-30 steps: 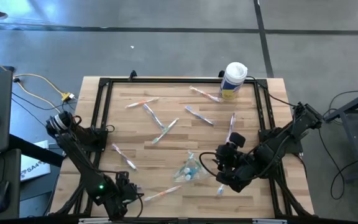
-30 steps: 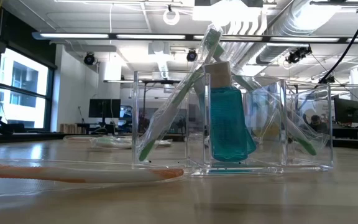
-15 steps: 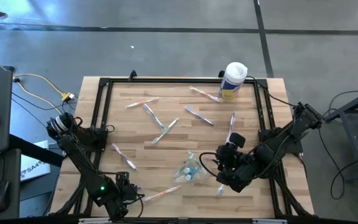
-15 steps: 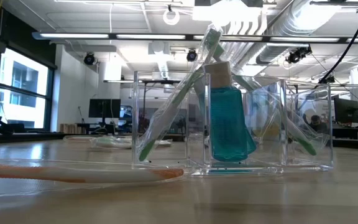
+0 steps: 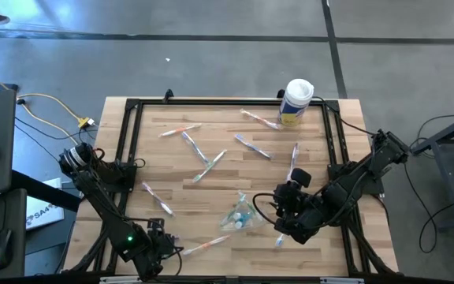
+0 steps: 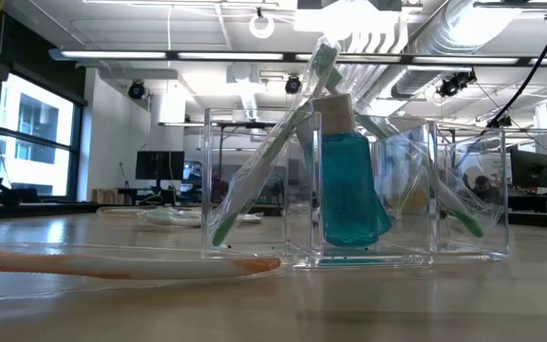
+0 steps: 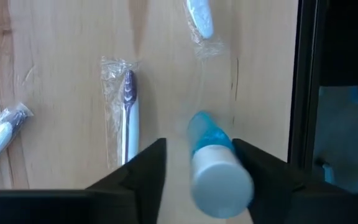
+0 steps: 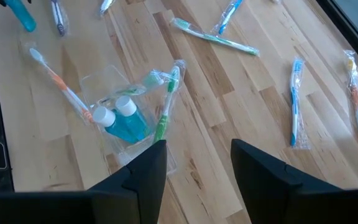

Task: Pick & Place toothbrushing station
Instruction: Put the blue mouthwash into the transparent organizer

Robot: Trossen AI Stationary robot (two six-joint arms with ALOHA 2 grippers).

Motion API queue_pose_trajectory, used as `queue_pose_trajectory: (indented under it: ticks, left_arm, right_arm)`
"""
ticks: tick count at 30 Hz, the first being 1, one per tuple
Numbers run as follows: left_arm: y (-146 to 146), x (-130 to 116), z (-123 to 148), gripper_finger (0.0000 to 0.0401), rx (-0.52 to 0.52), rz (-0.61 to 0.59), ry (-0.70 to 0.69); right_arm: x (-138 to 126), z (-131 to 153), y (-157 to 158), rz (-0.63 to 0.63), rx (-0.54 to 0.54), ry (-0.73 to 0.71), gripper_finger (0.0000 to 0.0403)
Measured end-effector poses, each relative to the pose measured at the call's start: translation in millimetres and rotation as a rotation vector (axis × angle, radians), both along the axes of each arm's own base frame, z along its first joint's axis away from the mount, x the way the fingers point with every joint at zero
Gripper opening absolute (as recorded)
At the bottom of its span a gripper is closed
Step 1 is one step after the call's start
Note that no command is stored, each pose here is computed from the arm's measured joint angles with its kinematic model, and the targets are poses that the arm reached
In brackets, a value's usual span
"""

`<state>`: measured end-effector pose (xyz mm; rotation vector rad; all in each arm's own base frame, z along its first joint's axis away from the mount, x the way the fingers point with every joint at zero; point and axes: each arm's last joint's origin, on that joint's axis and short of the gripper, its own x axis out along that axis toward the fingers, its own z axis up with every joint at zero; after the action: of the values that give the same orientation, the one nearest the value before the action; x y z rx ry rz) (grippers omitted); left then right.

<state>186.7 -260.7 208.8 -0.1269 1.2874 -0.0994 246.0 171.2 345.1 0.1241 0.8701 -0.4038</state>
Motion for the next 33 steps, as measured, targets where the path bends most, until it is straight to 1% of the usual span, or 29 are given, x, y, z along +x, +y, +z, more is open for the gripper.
queue_pose_trajectory:
  ticks: [6, 9, 15, 19, 21, 24, 26, 30, 33]
  left_arm:
    - [-0.7, 0.1, -0.3, 0.0092, 0.004, -0.047, 0.0]
    - [-1.1, -0.2, -0.2, 0.0091, -0.002, -0.069, 0.009]
    - [0.3, -0.6, -0.4, 0.0091, 0.017, -0.066, 0.01]
    - [4.8, -0.5, 0.1, 0.0091, 0.076, -0.062, 0.006]
    - [10.2, 1.1, 4.3, 0.0091, 0.127, -0.052, 0.036]
    - [20.3, 11.6, 22.5, 0.0091, 0.169, -0.01, 0.072]
    - [28.3, 18.6, 36.4, 0.0091, 0.213, -0.022, 0.086]
    - [36.8, 37.2, 66.8, 0.0091, 0.241, -0.131, 0.02]
    - [43.7, 47.4, 91.0, 0.0091, 0.262, -0.222, -0.025]
  right_arm:
    - [0.0, 0.0, 0.0, 0.0, 0.0, 0.0, 0.0171]
    - [0.0, 0.0, -0.1, 0.0, 0.0, 0.0, 0.0171]
    - [0.0, 0.0, -0.1, 0.0, -0.001, 0.0, 0.0171]
    - [0.0, 0.1, -0.1, 0.001, -0.006, -0.002, 0.0171]
    - [0.1, 0.2, -0.3, -0.004, -0.008, -0.006, 0.0171]
    - [-0.1, 0.2, -0.2, -0.017, 0.0, -0.012, 0.0171]
    - [-1.8, 0.0, 0.4, -0.031, -0.006, -0.016, 0.0171]
    - [-9.6, -1.1, 0.8, -0.075, -0.038, -0.012, 0.0171]
    - [-18.4, -1.7, 0.9, -0.126, -0.08, -0.019, 0.0161]
